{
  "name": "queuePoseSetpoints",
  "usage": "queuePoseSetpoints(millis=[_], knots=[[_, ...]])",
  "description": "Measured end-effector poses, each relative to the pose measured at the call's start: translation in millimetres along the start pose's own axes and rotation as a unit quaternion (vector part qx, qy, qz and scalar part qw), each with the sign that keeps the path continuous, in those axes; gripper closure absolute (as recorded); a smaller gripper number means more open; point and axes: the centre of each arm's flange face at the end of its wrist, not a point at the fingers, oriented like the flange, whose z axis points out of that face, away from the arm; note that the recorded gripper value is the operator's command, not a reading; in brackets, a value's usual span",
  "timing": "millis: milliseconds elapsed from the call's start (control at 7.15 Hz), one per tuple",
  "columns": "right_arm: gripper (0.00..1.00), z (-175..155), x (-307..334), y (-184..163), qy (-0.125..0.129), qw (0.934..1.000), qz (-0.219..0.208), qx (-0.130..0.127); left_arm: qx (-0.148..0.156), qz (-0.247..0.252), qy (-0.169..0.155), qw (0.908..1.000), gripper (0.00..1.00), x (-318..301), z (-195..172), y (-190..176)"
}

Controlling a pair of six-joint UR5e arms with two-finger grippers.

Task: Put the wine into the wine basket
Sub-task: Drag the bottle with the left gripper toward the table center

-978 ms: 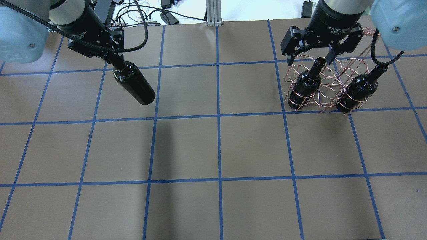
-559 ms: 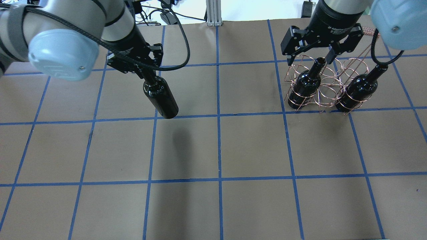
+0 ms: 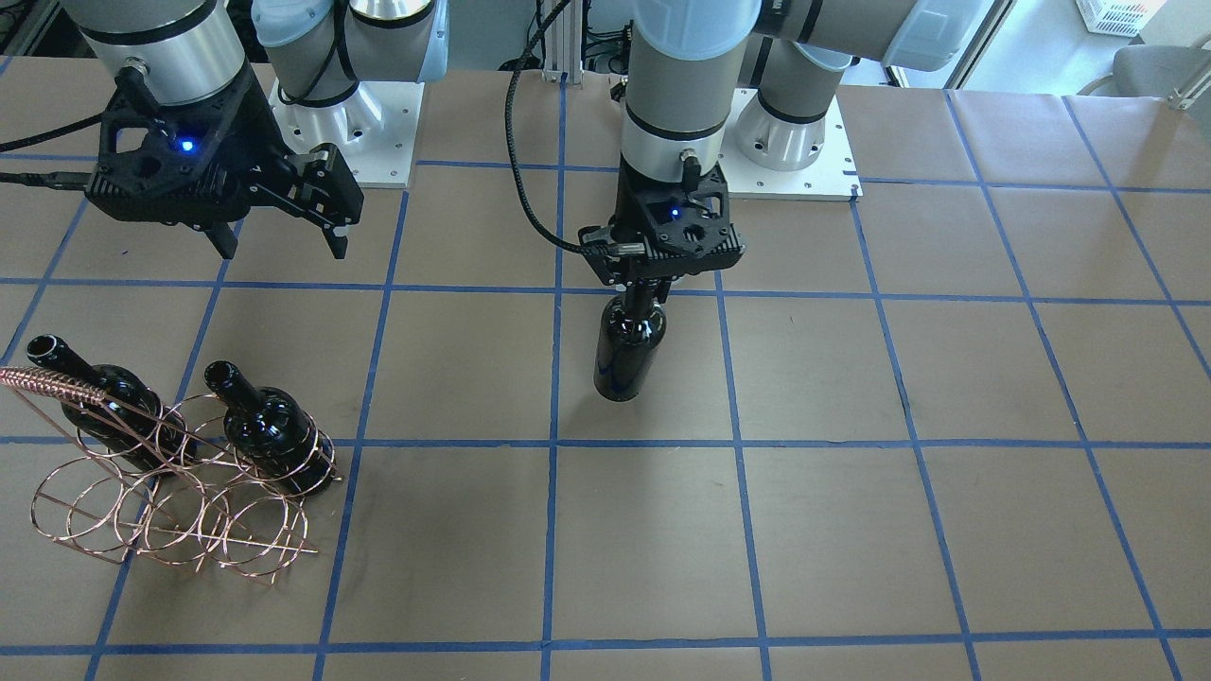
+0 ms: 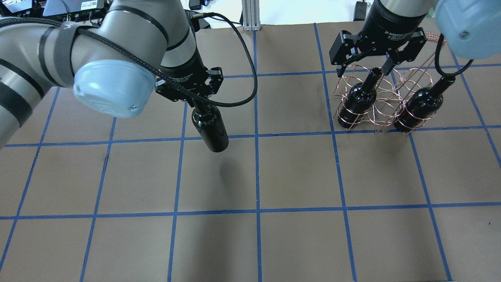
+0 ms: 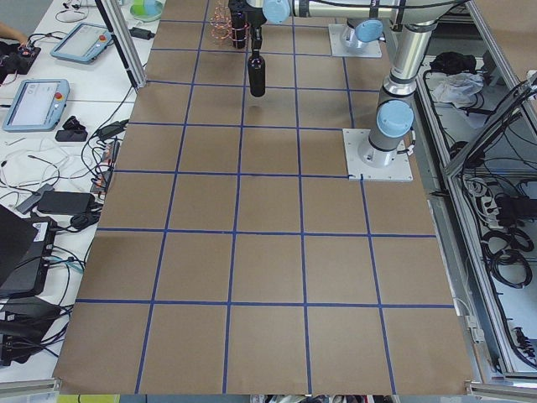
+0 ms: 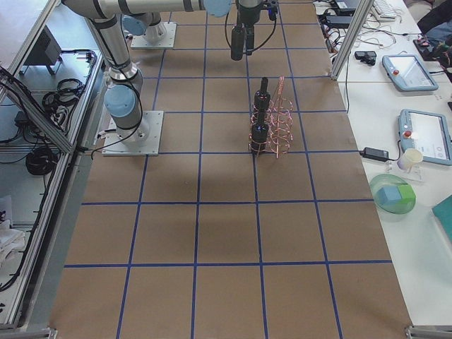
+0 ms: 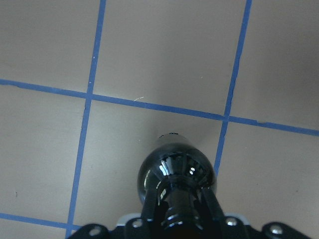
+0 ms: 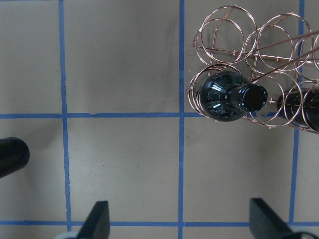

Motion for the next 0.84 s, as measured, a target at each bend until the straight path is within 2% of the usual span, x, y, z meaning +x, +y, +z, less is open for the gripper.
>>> queuePoseSetpoints(millis=[280,839], knots=[[0.0,0,0,0,0.0,1.0,0.0,0.0,-0.007,-0.012,-0.004,0.9999,1.0,23,15,27],[0.0,0,0,0,0.0,1.0,0.0,0.0,-0.016,-0.033,-0.014,0.9992,1.0,35,29,50]])
